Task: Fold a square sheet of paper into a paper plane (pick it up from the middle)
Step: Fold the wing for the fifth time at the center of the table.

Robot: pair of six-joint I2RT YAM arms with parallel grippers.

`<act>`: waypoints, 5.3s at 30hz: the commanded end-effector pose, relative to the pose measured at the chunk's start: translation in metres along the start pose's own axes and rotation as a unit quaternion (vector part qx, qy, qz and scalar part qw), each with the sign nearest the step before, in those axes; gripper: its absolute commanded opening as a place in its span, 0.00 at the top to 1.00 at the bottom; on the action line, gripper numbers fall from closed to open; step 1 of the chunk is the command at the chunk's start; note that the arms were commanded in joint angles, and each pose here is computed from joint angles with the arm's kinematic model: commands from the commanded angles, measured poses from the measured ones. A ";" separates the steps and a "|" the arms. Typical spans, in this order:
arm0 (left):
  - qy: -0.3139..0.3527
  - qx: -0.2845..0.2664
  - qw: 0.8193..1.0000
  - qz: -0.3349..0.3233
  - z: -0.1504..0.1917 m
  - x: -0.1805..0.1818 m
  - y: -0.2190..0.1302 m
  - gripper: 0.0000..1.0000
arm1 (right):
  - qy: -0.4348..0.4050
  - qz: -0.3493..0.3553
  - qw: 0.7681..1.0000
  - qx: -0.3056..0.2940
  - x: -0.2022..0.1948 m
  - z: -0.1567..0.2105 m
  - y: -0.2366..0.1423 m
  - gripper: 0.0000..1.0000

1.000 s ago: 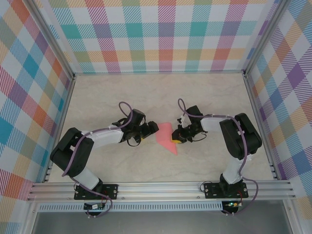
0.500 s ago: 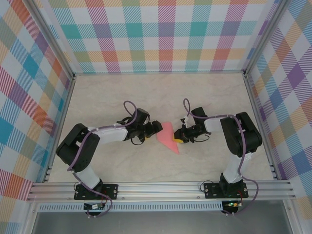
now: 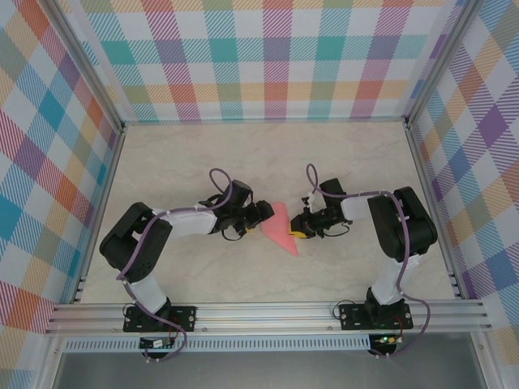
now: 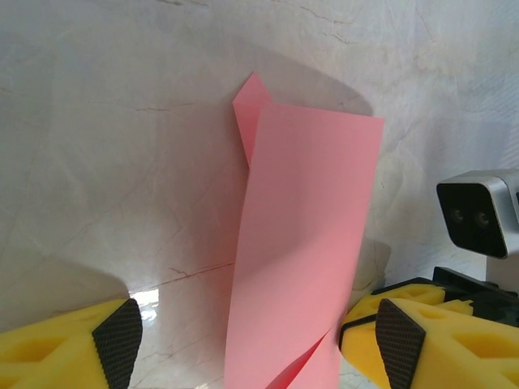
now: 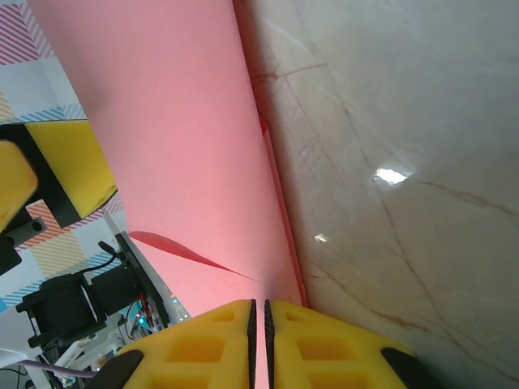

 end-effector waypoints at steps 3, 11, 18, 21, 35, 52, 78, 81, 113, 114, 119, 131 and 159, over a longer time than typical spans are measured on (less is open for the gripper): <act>-0.001 0.009 0.999 0.043 -0.001 -0.015 0.010 0.28 | 0.035 0.039 0.999 0.003 -0.026 0.005 0.004 0.86; 0.000 0.018 0.998 0.065 -0.004 -0.023 0.016 0.45 | 0.040 0.042 0.998 0.004 -0.030 0.006 0.005 0.86; -0.003 0.011 0.998 0.067 -0.005 -0.024 0.014 0.64 | 0.039 0.041 0.998 0.003 -0.028 0.004 0.004 0.85; -0.005 0.005 0.998 0.061 -0.006 -0.024 0.010 0.78 | 0.033 0.034 0.999 0.001 -0.021 0.002 0.001 0.82; -0.010 -0.022 0.999 0.030 -0.009 -0.025 -0.011 0.92 | -0.125 0.097 0.979 -0.131 0.043 0.021 -0.056 0.59; -0.014 -0.015 0.999 0.036 -0.011 -0.029 -0.006 0.92 | -0.470 0.278 0.811 -0.209 0.072 0.093 0.011 0.53; -0.014 -0.012 0.999 0.034 -0.010 -0.029 -0.008 0.92 | -0.502 0.353 0.765 -0.194 0.066 0.081 0.042 0.70; -0.014 -0.012 0.999 0.035 -0.010 -0.030 -0.009 0.92 | -0.502 0.358 0.762 -0.197 0.066 0.081 0.041 0.72; -0.017 -0.010 1.000 0.024 -0.011 -0.026 -0.012 0.92 | -0.497 0.377 0.756 -0.197 0.064 0.076 0.043 0.84; -0.017 -0.010 1.000 0.024 -0.011 -0.026 -0.013 0.92 | -0.497 0.378 0.756 -0.197 0.064 0.076 0.043 0.85; -0.017 -0.012 1.000 0.023 -0.011 -0.026 -0.014 0.89 | -0.490 0.372 0.765 -0.190 0.064 0.078 0.044 0.94; -0.020 -0.040 0.998 -0.051 -0.021 -0.014 -0.058 0.45 | -0.437 0.279 0.838 -0.171 0.069 0.086 0.044 1.00; -0.037 -0.033 0.996 -0.071 -0.001 0.024 -0.091 0.44 | -0.269 0.093 0.948 -0.140 0.046 0.076 0.028 1.00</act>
Point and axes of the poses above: each hand's point on the last joint's axis, 136 mm out from that joint toward the fingers, its own y axis out along the fingers, its own x axis along the line the jaws close on, z = x × y, the point moved 7 cm from there along -y, back along the fingers, and after that the axes turned 2 degrees about y, right-handed, at the moved point
